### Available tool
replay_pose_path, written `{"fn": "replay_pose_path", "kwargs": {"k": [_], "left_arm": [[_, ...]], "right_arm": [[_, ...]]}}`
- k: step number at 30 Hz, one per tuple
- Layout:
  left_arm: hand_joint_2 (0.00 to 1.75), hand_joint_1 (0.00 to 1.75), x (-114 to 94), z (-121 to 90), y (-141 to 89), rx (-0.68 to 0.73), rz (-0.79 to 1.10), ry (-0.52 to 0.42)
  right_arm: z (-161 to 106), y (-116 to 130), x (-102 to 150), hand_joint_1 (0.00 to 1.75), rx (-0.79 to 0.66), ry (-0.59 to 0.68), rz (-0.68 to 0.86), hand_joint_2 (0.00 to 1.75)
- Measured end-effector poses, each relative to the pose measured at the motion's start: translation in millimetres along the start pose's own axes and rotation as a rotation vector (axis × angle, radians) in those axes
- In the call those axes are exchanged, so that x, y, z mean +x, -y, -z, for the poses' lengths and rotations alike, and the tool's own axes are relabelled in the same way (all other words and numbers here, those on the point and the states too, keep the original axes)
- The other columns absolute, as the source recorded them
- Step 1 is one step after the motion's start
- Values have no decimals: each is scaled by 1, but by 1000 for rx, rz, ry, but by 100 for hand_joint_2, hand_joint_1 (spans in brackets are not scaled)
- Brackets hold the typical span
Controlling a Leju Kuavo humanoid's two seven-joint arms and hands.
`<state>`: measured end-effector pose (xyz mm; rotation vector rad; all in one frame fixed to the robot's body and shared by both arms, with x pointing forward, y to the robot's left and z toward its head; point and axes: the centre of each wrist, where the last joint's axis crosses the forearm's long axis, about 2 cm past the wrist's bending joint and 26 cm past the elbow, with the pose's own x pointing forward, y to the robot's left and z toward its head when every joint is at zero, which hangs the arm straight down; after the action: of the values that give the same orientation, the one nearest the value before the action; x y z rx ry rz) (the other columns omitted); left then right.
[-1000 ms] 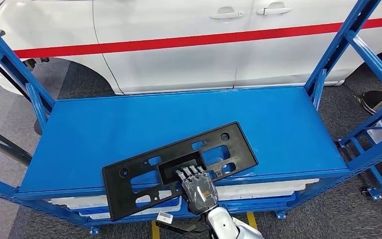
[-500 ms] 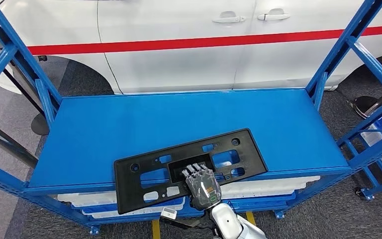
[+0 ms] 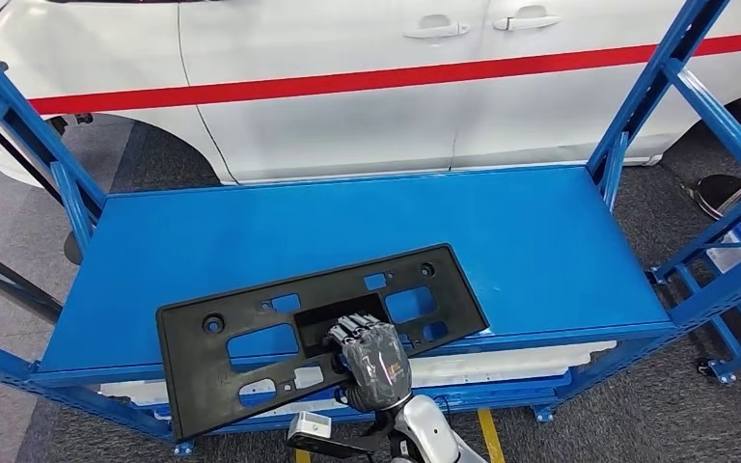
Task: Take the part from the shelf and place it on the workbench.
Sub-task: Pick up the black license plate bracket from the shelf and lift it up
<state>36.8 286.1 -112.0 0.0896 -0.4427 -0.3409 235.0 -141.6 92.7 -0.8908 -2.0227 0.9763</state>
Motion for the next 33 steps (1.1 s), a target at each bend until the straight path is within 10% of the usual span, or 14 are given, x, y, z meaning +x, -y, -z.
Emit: {"fn": "replay_pose_path", "kwargs": {"k": [9,19,33], "left_arm": [[0,0,-2,-1,2,25,-42,1],[0,0,-2,-2,9,23,-109,-5],[0,0,-1,-4,19,57,-164,-27]], "right_arm": [[18,56,35,175,-286,82,375,175],[1,108,49,175,-471,208,1288,175],[-22,104,33,175,-451,139,1354,175]]}}
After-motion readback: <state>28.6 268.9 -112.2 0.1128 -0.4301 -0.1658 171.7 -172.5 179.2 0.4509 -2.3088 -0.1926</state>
